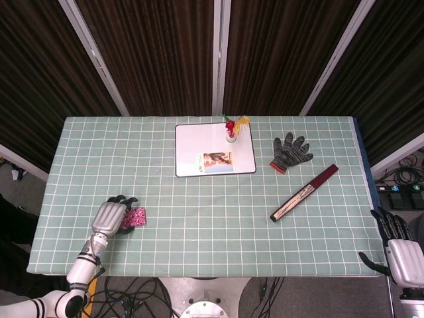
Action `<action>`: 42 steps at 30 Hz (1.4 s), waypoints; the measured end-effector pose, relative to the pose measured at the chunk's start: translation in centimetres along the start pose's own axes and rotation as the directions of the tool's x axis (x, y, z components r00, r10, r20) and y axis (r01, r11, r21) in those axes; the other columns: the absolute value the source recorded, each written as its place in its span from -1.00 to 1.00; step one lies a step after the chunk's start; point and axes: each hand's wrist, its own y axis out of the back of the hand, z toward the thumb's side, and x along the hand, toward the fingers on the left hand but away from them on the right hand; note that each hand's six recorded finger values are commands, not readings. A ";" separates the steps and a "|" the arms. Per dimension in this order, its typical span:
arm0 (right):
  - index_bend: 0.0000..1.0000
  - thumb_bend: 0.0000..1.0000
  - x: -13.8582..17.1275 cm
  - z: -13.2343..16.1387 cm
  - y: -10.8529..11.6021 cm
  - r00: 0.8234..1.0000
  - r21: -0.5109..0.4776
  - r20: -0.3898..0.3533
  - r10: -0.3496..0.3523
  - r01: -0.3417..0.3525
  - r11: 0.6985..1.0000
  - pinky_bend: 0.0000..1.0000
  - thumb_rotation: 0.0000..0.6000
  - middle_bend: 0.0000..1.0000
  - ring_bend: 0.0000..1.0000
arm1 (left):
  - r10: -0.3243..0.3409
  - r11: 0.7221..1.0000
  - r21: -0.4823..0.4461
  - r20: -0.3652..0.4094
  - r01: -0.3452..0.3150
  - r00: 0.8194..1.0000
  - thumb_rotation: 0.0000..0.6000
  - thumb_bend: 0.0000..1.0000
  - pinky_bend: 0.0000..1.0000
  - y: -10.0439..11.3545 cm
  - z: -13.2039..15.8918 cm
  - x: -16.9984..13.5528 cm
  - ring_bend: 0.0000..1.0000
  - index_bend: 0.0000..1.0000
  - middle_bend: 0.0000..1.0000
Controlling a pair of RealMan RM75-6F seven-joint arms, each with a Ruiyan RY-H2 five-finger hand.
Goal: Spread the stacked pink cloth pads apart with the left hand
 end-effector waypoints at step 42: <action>-1.00 -0.79 -0.2 0.1 -0.2 1.000 0.013 0.009 0.006 -0.006 1.000 -1.00 1.00 -1.00 -1.00 | 0.145 0.984 -0.099 -0.053 -0.150 0.988 1.00 -0.42 -0.39 4.8 -3.4 1.5 -0.50 -0.46 -0.08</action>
